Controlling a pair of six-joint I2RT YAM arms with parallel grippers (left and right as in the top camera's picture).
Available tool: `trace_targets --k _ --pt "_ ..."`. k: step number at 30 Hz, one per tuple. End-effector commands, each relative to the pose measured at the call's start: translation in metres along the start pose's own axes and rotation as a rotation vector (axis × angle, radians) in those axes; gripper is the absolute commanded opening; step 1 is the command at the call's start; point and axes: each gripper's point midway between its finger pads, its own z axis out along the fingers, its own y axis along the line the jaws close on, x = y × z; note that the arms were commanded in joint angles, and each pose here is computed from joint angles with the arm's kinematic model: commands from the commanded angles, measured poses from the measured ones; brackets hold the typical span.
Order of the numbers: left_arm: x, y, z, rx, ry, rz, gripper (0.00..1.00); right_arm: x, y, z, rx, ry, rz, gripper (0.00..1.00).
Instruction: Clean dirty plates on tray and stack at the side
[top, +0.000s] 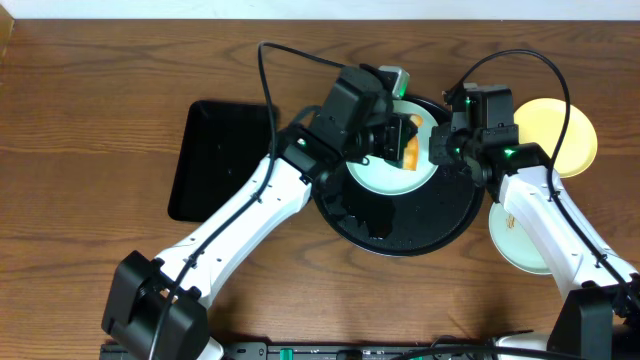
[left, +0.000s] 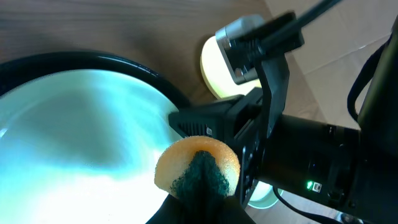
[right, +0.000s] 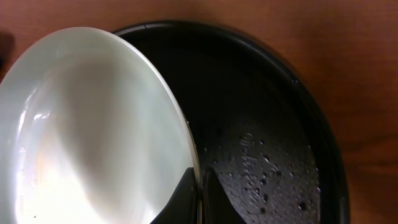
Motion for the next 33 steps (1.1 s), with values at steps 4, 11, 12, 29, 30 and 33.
trace_targets --k 4,11,12,29,30,33 --pt "-0.012 0.016 -0.001 -0.113 -0.069 -0.003 0.07 -0.006 0.025 -0.003 -0.123 -0.014 0.008 0.01" --pt "-0.019 0.029 -0.001 -0.182 -0.110 -0.002 0.08 -0.007 0.039 -0.006 -0.206 -0.019 -0.027 0.01" --pt "-0.018 0.030 0.001 -0.184 -0.109 -0.002 0.08 -0.008 0.040 -0.006 -0.210 -0.020 -0.028 0.01" --pt "-0.016 0.062 0.012 -0.256 -0.093 -0.011 0.07 -0.008 0.033 -0.004 -0.166 -0.029 -0.085 0.01" --pt "-0.015 0.065 0.011 -0.263 -0.088 -0.016 0.08 -0.008 0.031 -0.004 -0.155 -0.028 -0.085 0.01" --pt "-0.014 0.075 0.008 -0.287 -0.075 -0.033 0.07 -0.008 0.028 -0.004 -0.141 -0.029 -0.085 0.01"
